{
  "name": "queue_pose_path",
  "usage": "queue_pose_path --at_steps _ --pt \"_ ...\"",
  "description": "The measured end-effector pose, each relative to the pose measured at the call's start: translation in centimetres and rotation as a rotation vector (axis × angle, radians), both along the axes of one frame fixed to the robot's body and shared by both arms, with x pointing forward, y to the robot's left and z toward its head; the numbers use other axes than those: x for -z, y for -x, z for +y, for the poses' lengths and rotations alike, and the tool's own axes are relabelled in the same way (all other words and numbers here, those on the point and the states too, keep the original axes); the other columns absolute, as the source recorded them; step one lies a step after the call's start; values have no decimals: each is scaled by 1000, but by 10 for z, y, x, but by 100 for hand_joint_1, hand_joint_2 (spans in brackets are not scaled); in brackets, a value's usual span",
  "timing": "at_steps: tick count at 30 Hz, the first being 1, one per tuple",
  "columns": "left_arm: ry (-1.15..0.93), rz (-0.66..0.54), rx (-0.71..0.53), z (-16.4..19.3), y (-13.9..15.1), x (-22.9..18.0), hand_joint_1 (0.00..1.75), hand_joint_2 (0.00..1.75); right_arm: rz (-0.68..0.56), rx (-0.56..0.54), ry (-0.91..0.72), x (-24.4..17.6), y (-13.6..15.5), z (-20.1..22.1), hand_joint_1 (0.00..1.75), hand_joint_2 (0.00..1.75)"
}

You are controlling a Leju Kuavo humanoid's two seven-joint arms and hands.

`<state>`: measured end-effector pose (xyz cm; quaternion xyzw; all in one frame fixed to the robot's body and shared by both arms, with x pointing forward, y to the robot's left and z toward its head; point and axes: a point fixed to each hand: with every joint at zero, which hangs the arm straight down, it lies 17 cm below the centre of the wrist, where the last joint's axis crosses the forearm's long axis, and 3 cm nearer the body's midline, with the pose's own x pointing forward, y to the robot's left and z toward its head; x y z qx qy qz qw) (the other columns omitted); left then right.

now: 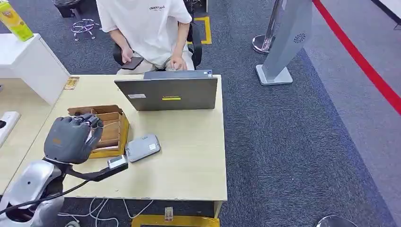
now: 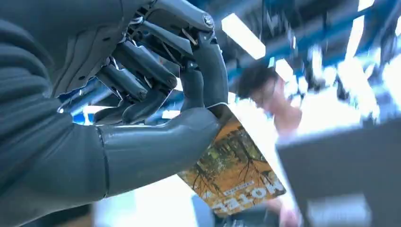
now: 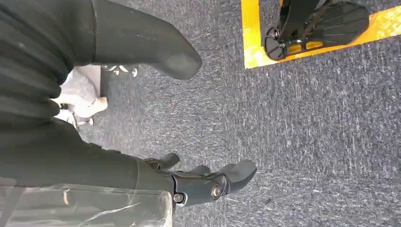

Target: Pass the card to the sensor for recognition and then transmit it.

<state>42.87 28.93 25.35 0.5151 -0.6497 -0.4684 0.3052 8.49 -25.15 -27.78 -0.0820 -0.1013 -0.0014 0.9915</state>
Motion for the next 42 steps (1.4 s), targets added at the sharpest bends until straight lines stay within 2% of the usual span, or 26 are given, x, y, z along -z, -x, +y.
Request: queue_pose_path --at_steps 3,7,11,13,18,19,21,24,26,33,34,42 --pt "-3 -110 63 -17 19 -36 175 175 -3 11 3 0 0 -1 0 175" --pt "-8 -164 104 -29 32 -56 175 175 -4 13 3 0 0 -1 0 175" --pt "-8 -199 120 -32 37 -69 175 175 -4 11 3 0 0 -1 0 175" --pt "3 -231 102 -31 28 -87 175 175 -5 -8 4 0 -1 -1 0 175" --pt "-58 -497 -126 9 -49 -166 175 175 -24 -144 0 -3 -16 6 0 175" --pt "-89 -503 -174 24 -73 -164 175 175 -27 -166 0 -3 -21 8 0 175" --pt "-110 -529 -226 40 -102 -172 175 175 -20 -192 2 -4 -24 8 0 175" --pt "-130 -454 -309 61 -148 -162 175 175 -4 -214 9 -4 -24 8 0 175" --pt "-128 -414 -339 65 -166 -155 175 175 1 -222 10 -4 -25 9 0 175" --pt "-109 -299 -379 64 -198 -132 175 175 -4 -235 11 -5 -28 10 0 175" --pt "-107 -292 -381 64 -199 -131 0 175 -4 -235 11 -5 -29 10 0 175" --pt "-101 -212 -407 69 -210 -111 0 175 -6 -236 9 -5 -29 11 0 175"
